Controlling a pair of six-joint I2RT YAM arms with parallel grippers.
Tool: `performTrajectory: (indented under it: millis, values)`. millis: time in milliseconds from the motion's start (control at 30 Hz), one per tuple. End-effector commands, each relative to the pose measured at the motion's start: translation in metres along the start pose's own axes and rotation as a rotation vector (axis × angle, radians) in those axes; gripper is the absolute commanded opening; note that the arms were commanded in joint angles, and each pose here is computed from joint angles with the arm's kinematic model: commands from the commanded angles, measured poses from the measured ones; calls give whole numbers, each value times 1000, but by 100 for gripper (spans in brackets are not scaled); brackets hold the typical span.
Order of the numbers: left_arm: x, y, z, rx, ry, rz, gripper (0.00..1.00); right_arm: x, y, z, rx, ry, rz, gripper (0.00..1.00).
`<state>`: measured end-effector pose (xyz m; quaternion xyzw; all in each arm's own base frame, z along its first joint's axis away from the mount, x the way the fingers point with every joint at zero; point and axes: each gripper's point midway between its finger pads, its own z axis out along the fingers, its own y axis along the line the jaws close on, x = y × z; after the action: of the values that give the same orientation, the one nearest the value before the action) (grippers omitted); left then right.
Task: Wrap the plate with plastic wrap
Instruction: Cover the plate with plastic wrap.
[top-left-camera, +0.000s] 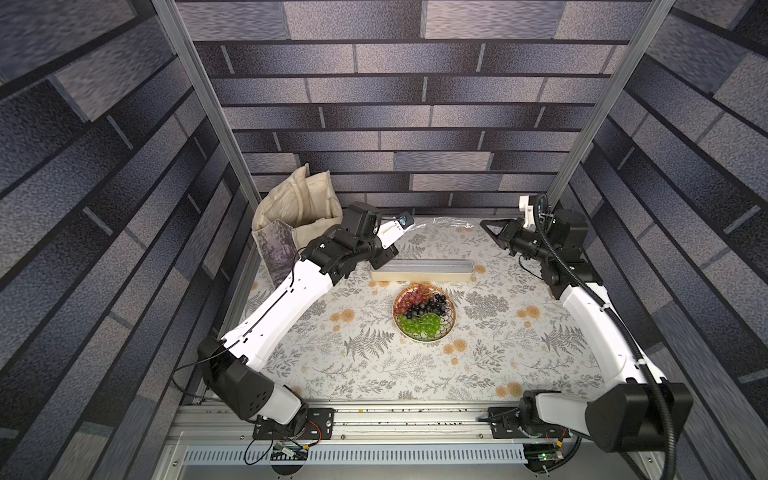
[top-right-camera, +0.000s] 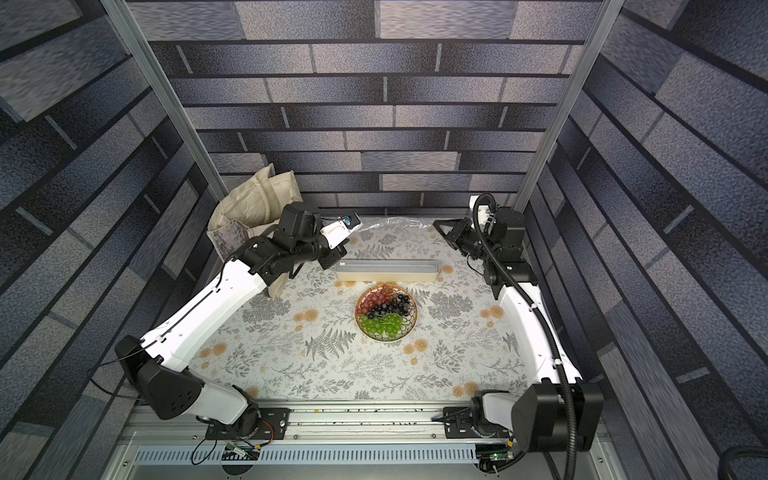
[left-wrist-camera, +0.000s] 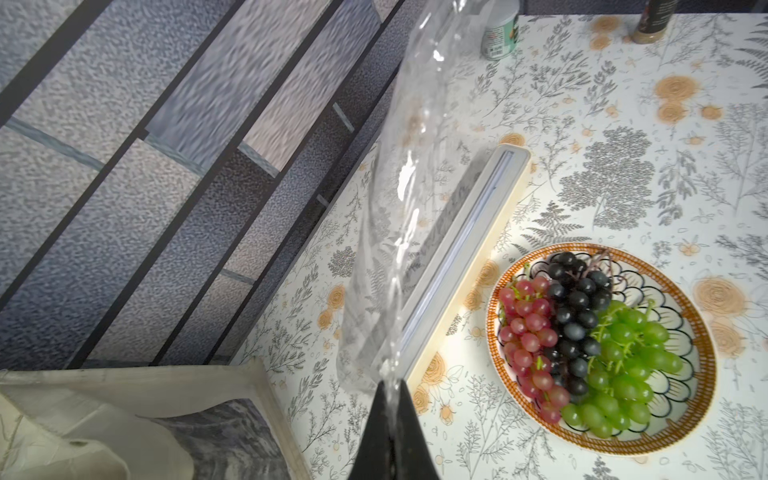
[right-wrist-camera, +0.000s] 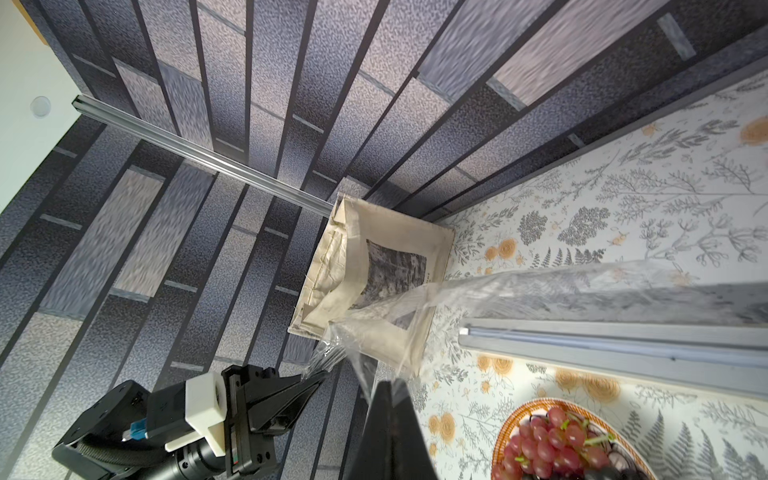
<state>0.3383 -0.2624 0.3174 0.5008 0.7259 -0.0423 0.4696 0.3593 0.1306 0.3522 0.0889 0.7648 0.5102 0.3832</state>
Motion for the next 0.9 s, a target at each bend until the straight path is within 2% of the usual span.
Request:
performTrajectory:
  millis: [0, 233, 333, 600, 867]
  values:
    - [17, -31, -9, 3, 41, -22, 3, 42, -22, -17, 105, 86, 33, 0]
    - [75, -120, -13, 142, 182, -132, 2, 128, -74, -57, 303, 230, 189, 0]
    - [99, -145, -13, 188, 263, -177, 2, 159, -90, -70, 357, 290, 263, 0]
    - [132, -193, -9, 305, 370, -285, 1, 225, -133, -100, 512, 392, 414, 0]
    - [163, -223, 0, 364, 458, -362, 0, 264, -171, -109, 589, 430, 509, 0]
